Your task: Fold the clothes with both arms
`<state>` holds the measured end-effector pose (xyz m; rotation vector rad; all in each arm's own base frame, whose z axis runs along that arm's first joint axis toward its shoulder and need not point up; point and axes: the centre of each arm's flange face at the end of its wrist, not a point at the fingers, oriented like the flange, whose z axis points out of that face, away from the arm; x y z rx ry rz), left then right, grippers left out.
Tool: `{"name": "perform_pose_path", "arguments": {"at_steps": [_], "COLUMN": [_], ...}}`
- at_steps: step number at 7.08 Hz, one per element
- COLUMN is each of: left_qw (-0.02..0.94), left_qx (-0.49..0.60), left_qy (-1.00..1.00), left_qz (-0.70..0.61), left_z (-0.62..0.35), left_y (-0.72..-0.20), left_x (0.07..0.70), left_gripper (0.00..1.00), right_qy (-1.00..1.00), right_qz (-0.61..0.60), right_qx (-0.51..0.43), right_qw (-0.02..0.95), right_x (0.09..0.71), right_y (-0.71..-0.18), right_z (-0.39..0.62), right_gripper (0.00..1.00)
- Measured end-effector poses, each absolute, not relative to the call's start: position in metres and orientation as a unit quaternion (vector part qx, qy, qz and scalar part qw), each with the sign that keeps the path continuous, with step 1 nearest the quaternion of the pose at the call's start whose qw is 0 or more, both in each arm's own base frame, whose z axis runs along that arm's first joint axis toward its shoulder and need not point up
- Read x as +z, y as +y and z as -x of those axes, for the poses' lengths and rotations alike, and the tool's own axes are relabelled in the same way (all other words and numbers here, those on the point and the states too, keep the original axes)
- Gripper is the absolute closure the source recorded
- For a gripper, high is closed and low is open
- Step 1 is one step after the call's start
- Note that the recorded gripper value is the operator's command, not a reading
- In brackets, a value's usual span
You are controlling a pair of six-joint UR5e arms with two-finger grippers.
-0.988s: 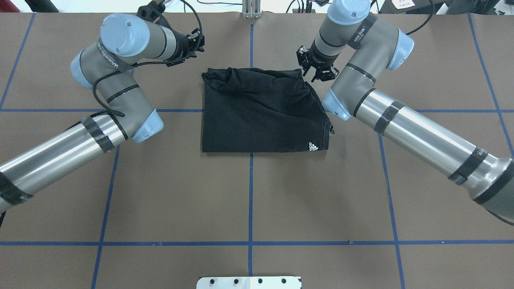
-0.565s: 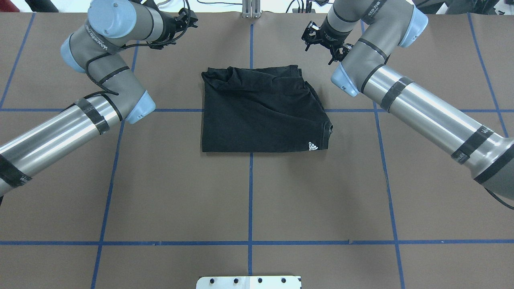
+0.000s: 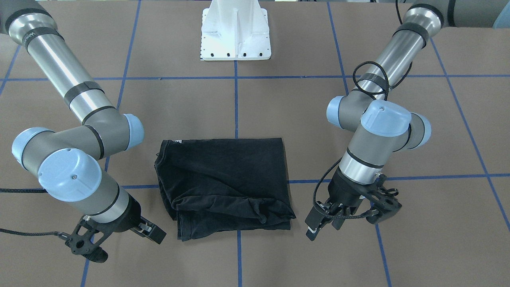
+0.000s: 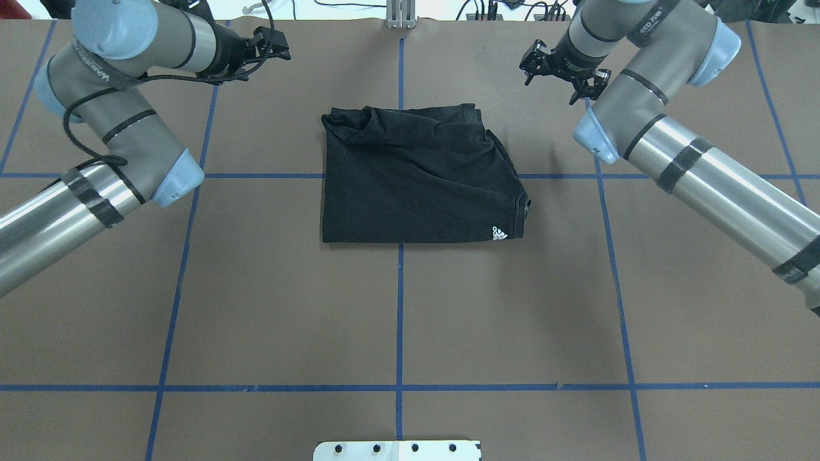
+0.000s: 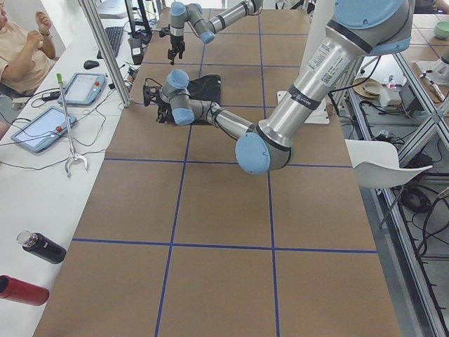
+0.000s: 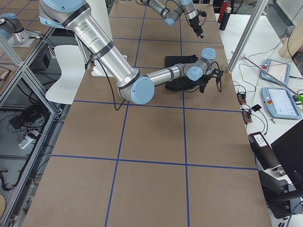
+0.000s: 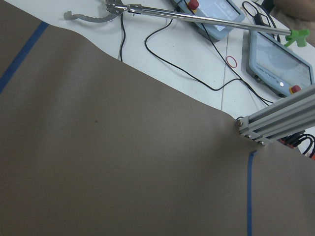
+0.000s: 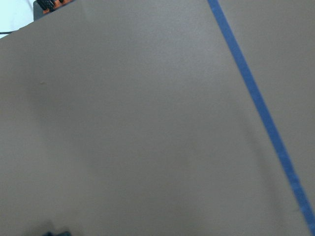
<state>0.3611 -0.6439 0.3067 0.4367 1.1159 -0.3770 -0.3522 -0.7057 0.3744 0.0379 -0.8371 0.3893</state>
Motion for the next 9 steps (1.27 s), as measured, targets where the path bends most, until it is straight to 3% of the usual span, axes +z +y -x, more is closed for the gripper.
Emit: {"name": "perform_pose_path", "arguments": {"at_steps": [3, 5, 7, 9], "left_qw": [0.85, 0.866, 0.883, 0.903], "left_qx": [-0.013, 0.078, 0.135, 0.149], "left_qy": [0.461, 0.411, 0.363, 0.342], "left_qz": [-0.256, -0.274, -0.264, -0.213], "left_z": [-0.251, -0.152, -0.057, 0.017], "left_y": [-0.588, -0.559, -0.533, -0.516], "left_x": [0.351, 0.429, 0.507, 0.553], "left_gripper": [0.0, 0.0, 0.0, 0.0], "right_qy": [-0.39, -0.393, -0.386, -0.382], "right_qz": [-0.045, -0.054, -0.054, -0.048], "right_qx": [0.081, 0.039, -0.004, -0.016], "right_qw": [0.916, 0.917, 0.921, 0.923], "right_x": [0.451, 0.524, 0.609, 0.648], "right_y": [-0.689, -0.65, -0.588, -0.553], "right_z": [0.196, 0.097, 0.024, -0.003], "right_gripper": [0.0, 0.0, 0.0, 0.0]}}
